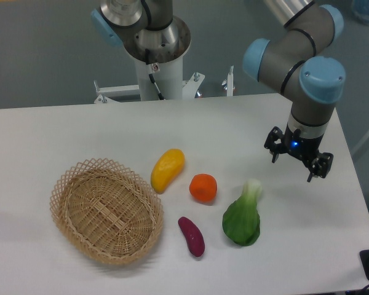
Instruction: Pick up the orange from the table
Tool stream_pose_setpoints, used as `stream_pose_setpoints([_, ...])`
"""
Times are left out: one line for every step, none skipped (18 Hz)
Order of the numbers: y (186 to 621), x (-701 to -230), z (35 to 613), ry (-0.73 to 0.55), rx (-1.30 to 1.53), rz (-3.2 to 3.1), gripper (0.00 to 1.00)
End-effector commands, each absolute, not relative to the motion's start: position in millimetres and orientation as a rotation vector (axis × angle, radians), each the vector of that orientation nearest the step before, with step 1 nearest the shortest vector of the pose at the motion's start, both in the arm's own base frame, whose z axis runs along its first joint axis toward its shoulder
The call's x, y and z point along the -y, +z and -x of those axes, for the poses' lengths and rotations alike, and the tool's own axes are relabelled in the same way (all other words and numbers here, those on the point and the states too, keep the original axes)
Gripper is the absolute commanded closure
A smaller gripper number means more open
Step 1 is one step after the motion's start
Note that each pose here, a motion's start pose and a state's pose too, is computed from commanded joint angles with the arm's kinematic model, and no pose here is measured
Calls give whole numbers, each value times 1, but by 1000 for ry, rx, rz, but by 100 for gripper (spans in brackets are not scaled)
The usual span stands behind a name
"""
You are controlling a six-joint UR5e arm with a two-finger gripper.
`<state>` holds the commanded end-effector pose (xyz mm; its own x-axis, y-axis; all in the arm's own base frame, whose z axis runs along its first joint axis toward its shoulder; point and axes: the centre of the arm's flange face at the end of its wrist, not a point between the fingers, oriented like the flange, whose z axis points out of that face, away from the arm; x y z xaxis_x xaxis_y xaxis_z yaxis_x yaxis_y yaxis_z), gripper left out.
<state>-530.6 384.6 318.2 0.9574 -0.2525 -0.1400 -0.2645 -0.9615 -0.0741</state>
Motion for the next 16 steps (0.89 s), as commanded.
stream_pose_setpoints([318,-385,531,198,-399,3017,0])
stream_pose_setpoints([318,-385,531,197,-399,3015,0])
stream_pose_setpoints([318,-385,531,197,-399,3015,0])
stream_pose_setpoints([318,-385,531,197,-399,3015,0])
stream_pose_setpoints([318,-385,531,197,-399,3015,0])
stream_pose_setpoints([318,-385,531,197,-399,3015,0])
stream_pose_setpoints([318,-385,531,198,-397,3017,0])
stream_pose_setpoints([317,-385,529,195,-399,3016,0])
stream_pose_setpoints([315,-385,529,190,-399,3017,0])
stream_pose_setpoints([315,-385,528,189,-402,3014,0])
stream_pose_setpoints([316,-384,529,187,-397,3012,0])
stream_pose_setpoints([316,-383,530,188,-395,3012,0])
stream_pose_setpoints([316,-383,530,188,-395,3012,0])
stream_pose_setpoints([316,-384,529,187,-395,3012,0])
stream_pose_setpoints([316,-385,528,188,-399,3013,0])
stream_pose_setpoints([316,-386,528,190,-404,3011,0])
